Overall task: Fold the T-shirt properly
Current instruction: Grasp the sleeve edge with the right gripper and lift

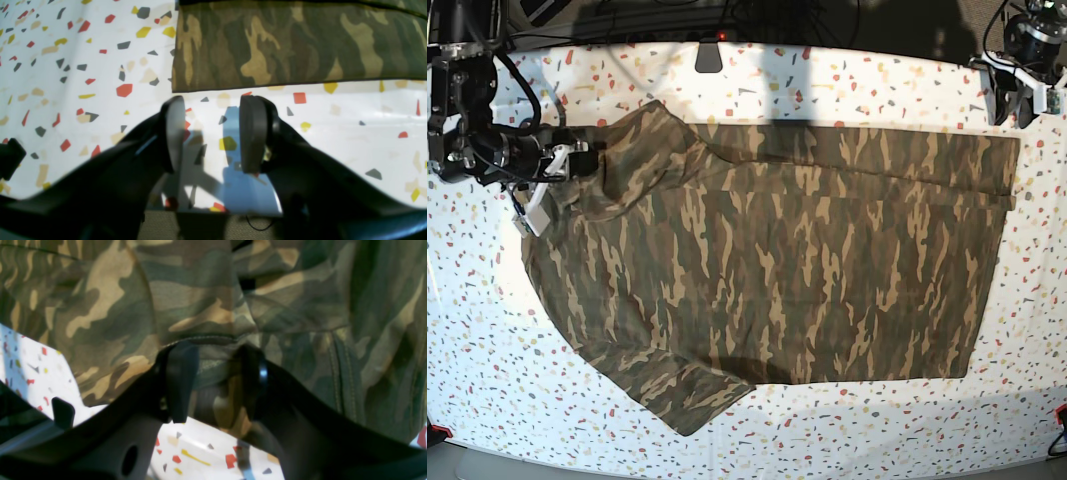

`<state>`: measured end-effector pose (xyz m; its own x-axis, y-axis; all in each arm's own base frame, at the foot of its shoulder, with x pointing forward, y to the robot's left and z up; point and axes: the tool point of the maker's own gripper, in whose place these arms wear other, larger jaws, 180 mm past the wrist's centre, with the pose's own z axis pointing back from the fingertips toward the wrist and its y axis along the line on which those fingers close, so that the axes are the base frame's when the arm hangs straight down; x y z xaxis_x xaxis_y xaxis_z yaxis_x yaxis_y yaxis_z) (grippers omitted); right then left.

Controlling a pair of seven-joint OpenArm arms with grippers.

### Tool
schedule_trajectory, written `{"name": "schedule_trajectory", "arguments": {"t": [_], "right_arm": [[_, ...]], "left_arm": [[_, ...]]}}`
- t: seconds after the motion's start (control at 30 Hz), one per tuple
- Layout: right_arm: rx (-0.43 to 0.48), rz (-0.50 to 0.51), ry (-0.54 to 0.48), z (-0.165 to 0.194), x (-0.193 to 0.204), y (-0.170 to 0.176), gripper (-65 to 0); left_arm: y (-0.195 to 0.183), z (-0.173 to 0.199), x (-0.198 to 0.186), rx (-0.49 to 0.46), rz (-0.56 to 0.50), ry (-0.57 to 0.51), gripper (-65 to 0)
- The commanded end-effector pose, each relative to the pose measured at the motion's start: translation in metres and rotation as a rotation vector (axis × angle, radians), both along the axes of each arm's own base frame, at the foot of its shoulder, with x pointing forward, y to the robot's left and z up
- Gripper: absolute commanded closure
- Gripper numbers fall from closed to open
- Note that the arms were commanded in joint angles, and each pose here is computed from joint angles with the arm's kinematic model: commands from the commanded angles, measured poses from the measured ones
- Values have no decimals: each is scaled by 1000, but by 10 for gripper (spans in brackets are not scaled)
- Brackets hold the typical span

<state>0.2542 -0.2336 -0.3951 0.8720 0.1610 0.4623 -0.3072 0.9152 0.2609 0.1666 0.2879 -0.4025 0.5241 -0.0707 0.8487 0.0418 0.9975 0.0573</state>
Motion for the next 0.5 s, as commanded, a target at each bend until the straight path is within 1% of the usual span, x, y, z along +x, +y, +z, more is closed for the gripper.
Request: {"name": "schedule_trajectory", "arguments": {"t": [0.0,0.1,0.2,0.47], "right_arm": [[3,-9,-52,13,12,-4,-195],[11,-16,-84,17,18,-4,-112],[12,-17,-103,22,25,-4,0],[29,-17,-187,46,54,-1,0]], "left_arm": [[3,12,5,10,-4,-43,-264],[3,12,5,10,-5,-42,-264],[3,12,5,10,-4,-42,-264],[3,12,5,10,-4,-41,-264]]}}
